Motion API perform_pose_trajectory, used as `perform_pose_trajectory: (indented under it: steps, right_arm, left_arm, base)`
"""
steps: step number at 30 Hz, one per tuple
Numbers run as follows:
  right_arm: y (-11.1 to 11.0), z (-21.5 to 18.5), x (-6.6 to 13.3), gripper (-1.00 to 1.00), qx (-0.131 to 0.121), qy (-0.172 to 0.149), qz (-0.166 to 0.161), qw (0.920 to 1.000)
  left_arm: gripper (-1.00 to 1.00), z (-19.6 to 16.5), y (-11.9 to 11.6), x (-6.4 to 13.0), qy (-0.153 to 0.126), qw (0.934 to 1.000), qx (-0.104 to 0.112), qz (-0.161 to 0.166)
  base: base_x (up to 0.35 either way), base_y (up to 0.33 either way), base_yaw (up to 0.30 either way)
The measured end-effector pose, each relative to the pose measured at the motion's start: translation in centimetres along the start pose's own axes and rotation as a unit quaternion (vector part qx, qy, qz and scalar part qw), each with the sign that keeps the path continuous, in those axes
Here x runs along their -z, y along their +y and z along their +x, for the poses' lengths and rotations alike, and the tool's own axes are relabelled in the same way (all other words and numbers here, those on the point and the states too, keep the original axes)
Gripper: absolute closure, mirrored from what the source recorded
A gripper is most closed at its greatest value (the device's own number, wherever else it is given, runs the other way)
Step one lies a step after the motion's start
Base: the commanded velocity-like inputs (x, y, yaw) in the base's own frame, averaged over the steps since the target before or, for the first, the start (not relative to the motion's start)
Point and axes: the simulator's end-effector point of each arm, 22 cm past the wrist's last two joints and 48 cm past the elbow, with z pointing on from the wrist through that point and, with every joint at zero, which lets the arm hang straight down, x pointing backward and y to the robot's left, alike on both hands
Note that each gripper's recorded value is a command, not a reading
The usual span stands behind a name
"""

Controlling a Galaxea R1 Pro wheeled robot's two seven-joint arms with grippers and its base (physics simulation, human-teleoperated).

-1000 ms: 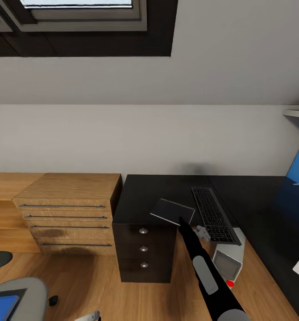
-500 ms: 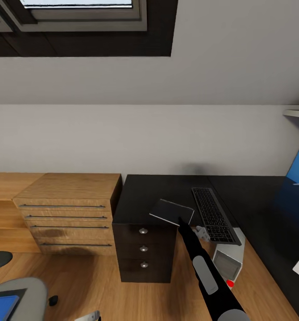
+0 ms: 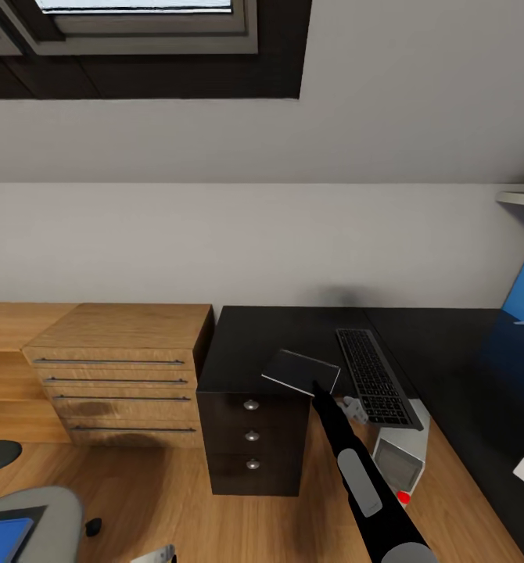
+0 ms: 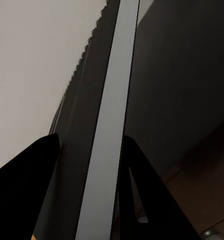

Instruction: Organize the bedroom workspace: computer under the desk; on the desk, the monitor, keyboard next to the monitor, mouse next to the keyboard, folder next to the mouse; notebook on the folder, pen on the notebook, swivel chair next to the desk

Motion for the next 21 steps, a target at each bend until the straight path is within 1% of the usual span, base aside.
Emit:
perform_pose_trajectory:
  steps: [21]
  right_arm:
    - [-3.1,2.0,-0.5,1.0,0.001,0.002,0.004,1.0]
  left_arm:
    - [-1.0,2.3,-0.1,-2.3,0.0,1.0,0.002,0.0]
  base:
    - [0.0,0.0,0.0]
